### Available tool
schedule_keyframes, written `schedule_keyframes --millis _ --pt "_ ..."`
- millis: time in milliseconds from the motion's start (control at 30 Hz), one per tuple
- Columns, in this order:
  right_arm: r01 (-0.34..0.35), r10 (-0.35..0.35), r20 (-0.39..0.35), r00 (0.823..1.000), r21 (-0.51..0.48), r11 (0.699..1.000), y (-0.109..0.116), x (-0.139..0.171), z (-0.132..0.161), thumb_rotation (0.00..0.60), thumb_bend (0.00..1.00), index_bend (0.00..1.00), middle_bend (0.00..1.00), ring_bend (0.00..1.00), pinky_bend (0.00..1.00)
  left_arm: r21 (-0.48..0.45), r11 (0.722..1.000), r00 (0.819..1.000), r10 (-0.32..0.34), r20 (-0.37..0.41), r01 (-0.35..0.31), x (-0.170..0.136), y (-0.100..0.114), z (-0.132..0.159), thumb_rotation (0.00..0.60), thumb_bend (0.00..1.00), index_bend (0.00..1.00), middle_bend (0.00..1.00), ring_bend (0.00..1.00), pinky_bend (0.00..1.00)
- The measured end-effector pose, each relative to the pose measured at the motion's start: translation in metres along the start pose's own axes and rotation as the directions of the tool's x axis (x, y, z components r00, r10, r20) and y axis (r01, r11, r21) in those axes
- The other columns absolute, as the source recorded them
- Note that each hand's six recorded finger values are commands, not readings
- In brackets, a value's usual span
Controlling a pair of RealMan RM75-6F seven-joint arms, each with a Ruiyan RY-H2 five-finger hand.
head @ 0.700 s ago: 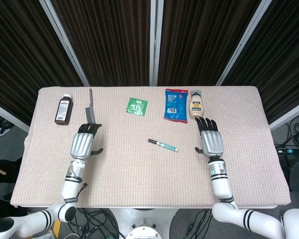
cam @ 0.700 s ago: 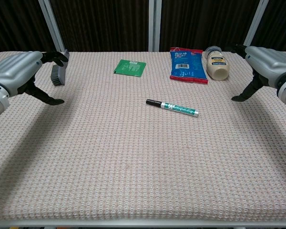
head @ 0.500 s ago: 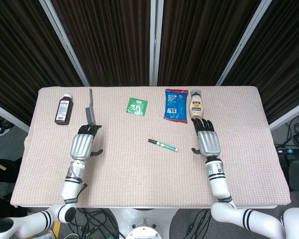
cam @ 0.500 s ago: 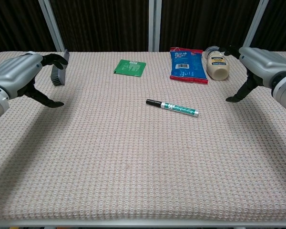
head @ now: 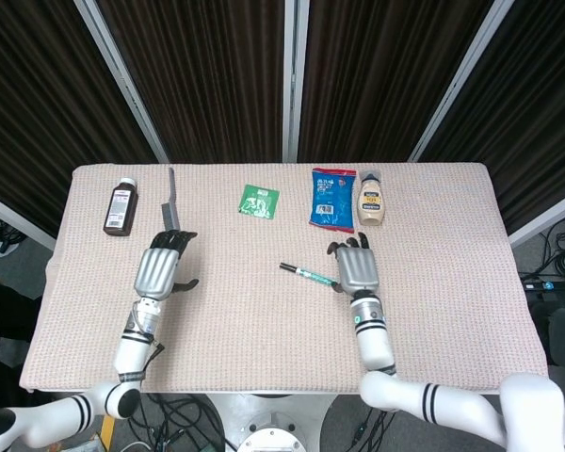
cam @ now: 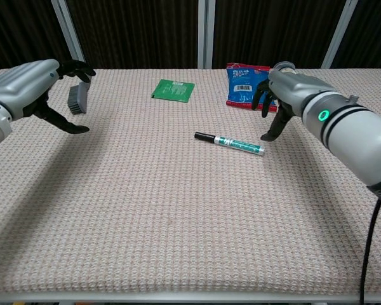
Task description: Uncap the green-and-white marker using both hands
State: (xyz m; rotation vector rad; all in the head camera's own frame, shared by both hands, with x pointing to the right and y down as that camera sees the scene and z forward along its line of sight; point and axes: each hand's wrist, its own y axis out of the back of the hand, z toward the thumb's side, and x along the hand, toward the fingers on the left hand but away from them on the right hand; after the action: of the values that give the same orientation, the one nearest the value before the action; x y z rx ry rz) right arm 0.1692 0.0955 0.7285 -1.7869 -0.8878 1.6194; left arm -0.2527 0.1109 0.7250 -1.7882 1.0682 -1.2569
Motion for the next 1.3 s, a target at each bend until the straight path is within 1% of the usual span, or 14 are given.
schedule_keyframes --millis 133,200,300,533,800,1067,1300 --pt "-0.007 0.007 0.017 1.0 -0.004 1.0 -0.01 0.001 0.029 0.6 0.11 0.44 0.46 0.23 0.1 -0.01 1.0 1.0 -0.01 0.017 0.01 0.001 0.004 0.003 0.6 0.0 0.18 0.2 0.14 0.16" --pt "-0.008 0.008 0.03 1.0 -0.006 1.0 -0.015 0.001 0.039 0.6 0.12 0.45 0.47 0.24 0.1 -0.012 1.0 0.999 -0.018 0.027 0.018 0.001 0.004 0.006 0.6 0.0 0.18 0.2 0.14 0.16" --pt "-0.004 0.004 0.047 0.999 0.005 1.0 -0.019 0.0 0.046 0.6 0.13 0.47 0.48 0.25 0.1 -0.022 0.999 0.999 -0.024 0.035 0.024 0.0 0.003 0.008 0.6 0.0 0.18 0.2 0.14 0.16" --pt "0.019 -0.023 0.095 0.995 0.042 0.999 -0.023 -0.005 0.047 0.6 0.14 0.49 0.5 0.27 0.1 -0.027 0.999 0.999 -0.039 0.032 0.04 0.0 0.0 0.006 0.6 0.0 0.18 0.2 0.14 0.16" --pt "0.01 -0.023 0.153 0.988 0.087 0.996 -0.035 -0.01 0.039 0.6 0.14 0.5 0.51 0.27 0.1 -0.029 0.998 0.998 -0.055 0.041 0.057 -0.001 -0.005 0.005 0.6 0.0 0.18 0.2 0.14 0.16" --pt "0.001 -0.013 0.155 0.988 0.078 0.997 -0.041 -0.011 0.041 0.6 0.15 0.51 0.52 0.27 0.11 -0.03 0.999 0.998 -0.042 0.039 0.043 -0.001 -0.003 0.003 0.6 0.0 0.18 0.2 0.14 0.15" --pt "0.0 -0.018 0.161 0.987 0.107 0.994 -0.044 -0.014 0.042 0.6 0.15 0.51 0.52 0.28 0.11 -0.025 0.999 0.998 -0.044 0.032 0.045 -0.001 -0.005 0.0 0.6 0.0 0.18 0.2 0.14 0.15"
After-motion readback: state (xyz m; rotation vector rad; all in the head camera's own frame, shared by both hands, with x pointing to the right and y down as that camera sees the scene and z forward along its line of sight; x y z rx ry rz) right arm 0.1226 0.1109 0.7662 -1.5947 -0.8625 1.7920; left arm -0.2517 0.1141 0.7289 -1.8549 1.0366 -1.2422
